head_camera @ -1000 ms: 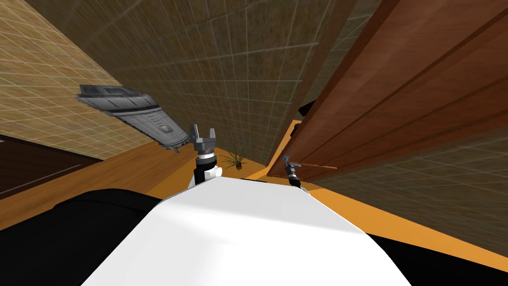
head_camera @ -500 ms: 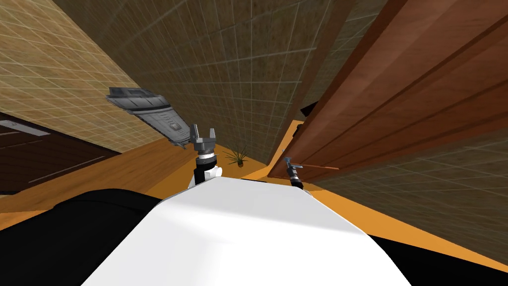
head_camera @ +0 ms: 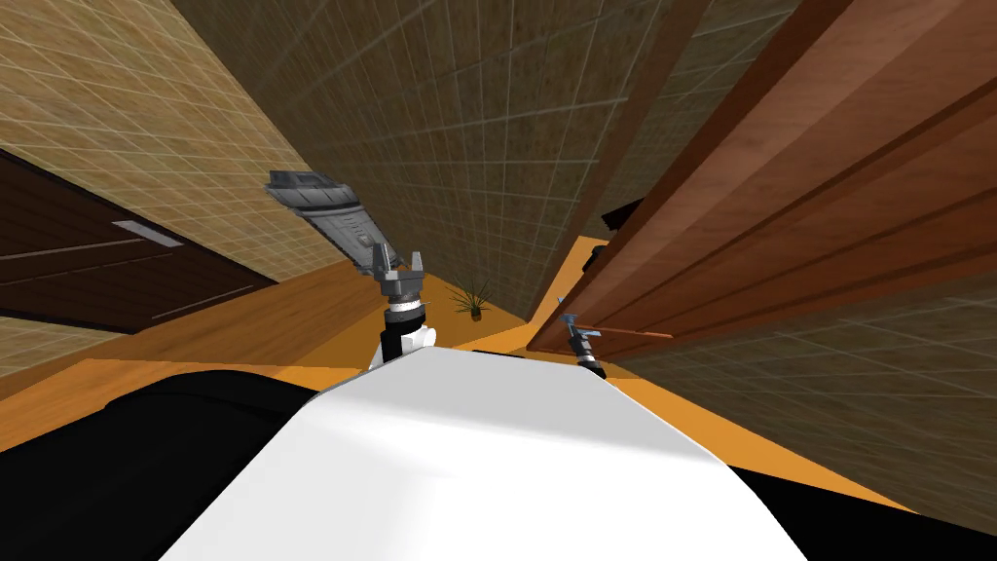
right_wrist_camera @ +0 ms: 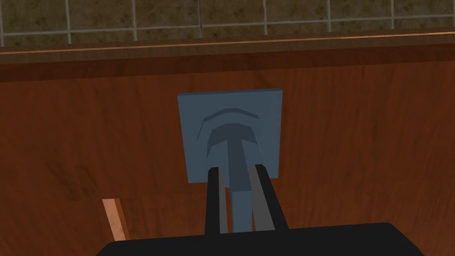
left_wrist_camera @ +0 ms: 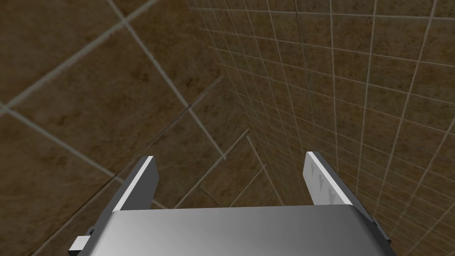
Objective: Pull the door open
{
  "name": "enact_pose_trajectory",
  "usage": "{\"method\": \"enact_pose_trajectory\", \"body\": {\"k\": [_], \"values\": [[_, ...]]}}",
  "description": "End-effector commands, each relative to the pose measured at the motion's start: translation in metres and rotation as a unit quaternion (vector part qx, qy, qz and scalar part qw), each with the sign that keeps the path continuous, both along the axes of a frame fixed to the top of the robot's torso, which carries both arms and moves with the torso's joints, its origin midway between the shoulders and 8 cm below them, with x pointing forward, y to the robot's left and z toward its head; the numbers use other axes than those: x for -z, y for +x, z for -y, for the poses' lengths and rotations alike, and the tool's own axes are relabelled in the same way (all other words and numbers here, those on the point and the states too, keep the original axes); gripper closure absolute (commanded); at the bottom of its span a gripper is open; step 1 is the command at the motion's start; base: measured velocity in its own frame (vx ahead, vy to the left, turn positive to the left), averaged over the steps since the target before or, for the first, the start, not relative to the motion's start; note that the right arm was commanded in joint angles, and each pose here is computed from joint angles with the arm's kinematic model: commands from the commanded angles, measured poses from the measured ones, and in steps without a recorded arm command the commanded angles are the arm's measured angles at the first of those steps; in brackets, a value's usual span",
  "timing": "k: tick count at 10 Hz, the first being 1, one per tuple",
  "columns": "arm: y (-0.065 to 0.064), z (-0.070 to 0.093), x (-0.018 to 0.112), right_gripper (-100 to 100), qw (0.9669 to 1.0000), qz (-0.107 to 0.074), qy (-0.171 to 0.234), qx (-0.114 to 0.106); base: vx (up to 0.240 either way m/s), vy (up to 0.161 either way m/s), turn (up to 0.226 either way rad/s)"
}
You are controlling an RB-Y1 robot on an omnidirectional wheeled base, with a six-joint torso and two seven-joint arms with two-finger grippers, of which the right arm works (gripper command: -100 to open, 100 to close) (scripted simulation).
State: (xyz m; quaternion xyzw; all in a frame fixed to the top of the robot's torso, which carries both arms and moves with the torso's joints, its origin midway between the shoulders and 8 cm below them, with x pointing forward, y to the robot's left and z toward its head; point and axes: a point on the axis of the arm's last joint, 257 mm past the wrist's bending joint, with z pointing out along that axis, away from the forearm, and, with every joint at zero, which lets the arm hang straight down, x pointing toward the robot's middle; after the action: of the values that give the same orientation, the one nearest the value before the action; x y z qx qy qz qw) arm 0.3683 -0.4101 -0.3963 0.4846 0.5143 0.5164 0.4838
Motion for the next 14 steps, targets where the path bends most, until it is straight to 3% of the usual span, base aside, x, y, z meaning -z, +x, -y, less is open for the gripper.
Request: {"method": "enact_pose_trajectory", "body": {"k": [1,2,3,4,7,9,10,12,14], "values": [[-0.012,0.012,-0.003,100,1.0,0.0,-0.002,-0.001,-0.18,-0.059,0.127],[-0.018,0.015,-0.004,100,1.0,-0.001,-0.002,-0.004,-0.196,-0.078,0.12],[-0.014,0.003,-0.001,100,1.0,0.001,0.001,-0.009,-0.089,-0.024,0.034],[-0.025,0.006,0.001,100,0.9999,-0.001,0.002,-0.012,-0.156,-0.057,0.194],[-0.041,0.015,0.0,100,0.9999,-0.001,0.0,-0.014,-0.227,-0.091,0.212],[-0.041,0.015,0.0,100,0.9999,-0.001,0.0,-0.014,-0.087,-0.045,0.032],[-0.052,0.021,-0.002,100,0.9999,-0.001,-0.001,-0.016,-0.163,-0.072,0.25],[-0.059,0.024,-0.003,100,0.9999,-0.001,-0.001,-0.017,-0.179,-0.073,0.175],[-0.067,0.028,0.006,100,0.9998,-0.015,0.001,-0.01,-0.09,-0.034,0.024]]}}
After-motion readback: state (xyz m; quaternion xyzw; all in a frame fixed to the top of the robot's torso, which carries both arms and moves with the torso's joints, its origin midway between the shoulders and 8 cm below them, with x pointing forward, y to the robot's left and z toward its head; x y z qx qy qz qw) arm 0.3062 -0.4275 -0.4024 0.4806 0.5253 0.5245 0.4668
